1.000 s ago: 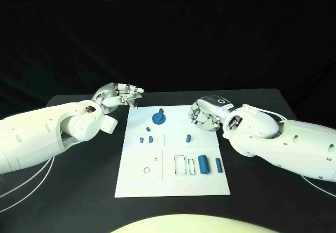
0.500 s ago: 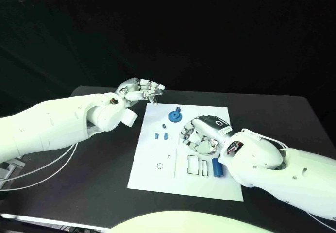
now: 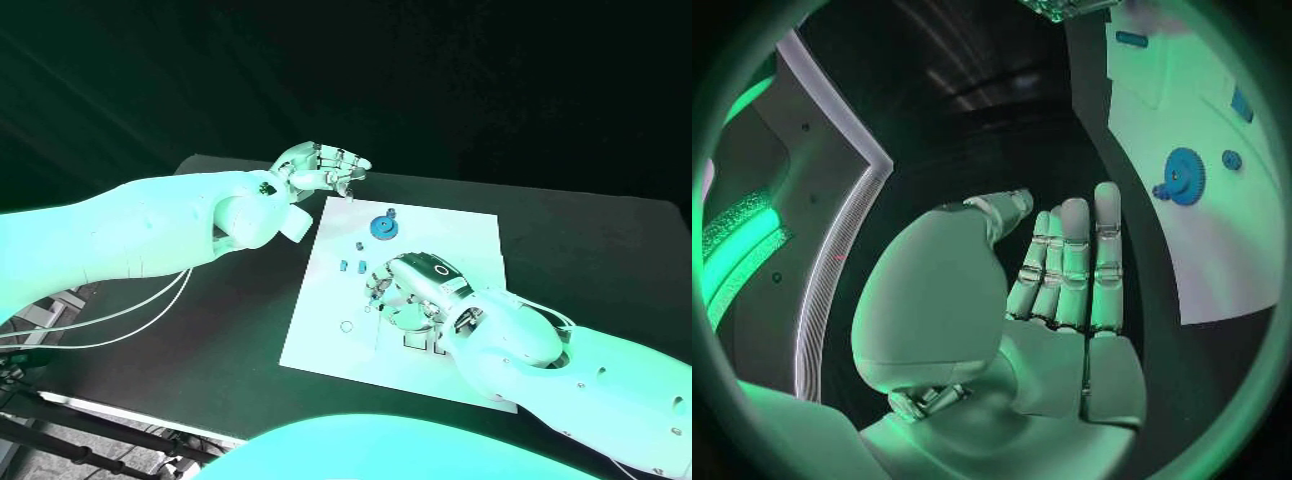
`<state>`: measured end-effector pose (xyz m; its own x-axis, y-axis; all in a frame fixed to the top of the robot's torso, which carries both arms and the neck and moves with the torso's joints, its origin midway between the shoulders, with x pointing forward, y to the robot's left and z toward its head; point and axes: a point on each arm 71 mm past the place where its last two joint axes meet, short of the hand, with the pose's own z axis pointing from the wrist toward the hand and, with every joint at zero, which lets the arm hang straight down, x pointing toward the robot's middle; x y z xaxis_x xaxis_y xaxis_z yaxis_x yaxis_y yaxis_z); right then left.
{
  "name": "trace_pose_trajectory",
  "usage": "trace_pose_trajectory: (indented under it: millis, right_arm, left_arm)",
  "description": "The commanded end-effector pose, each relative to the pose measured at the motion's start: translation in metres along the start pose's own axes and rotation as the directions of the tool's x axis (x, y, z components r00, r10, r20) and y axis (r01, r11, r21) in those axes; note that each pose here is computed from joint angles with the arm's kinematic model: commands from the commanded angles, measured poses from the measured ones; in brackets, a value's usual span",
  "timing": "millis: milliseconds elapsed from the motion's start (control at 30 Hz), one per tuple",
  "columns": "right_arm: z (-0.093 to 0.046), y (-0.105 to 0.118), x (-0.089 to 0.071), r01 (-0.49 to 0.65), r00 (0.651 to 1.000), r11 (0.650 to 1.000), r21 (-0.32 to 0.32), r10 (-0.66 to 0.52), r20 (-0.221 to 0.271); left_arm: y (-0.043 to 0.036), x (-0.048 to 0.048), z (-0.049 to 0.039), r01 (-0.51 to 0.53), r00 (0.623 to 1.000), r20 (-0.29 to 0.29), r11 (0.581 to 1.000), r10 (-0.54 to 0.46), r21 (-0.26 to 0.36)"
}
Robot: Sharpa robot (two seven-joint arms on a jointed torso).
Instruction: Assemble the parts on the task board
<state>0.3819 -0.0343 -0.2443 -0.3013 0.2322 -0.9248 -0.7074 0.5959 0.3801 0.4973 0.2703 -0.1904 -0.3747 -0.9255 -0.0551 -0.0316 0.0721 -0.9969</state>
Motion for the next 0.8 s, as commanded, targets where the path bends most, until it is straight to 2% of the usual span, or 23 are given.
trace_pose_trajectory:
  millis: [33, 800]
  right_arm:
    - [0.003, 0.0, 0.001, 0.028, 1.0, 1.0, -0.008, -0.028, 0.012]
    - [0.009, -0.003, 0.016, 0.033, 0.999, 0.999, 0.002, -0.033, -0.013]
  left_arm:
    - [-0.0011, 0.0006, 0.0008, 0.01, 1.0, 0.006, 1.0, -0.01, 0.013]
    - [0.0, 0.0028, 0.0028, 0.018, 1.0, -0.006, 1.0, -0.018, 0.005]
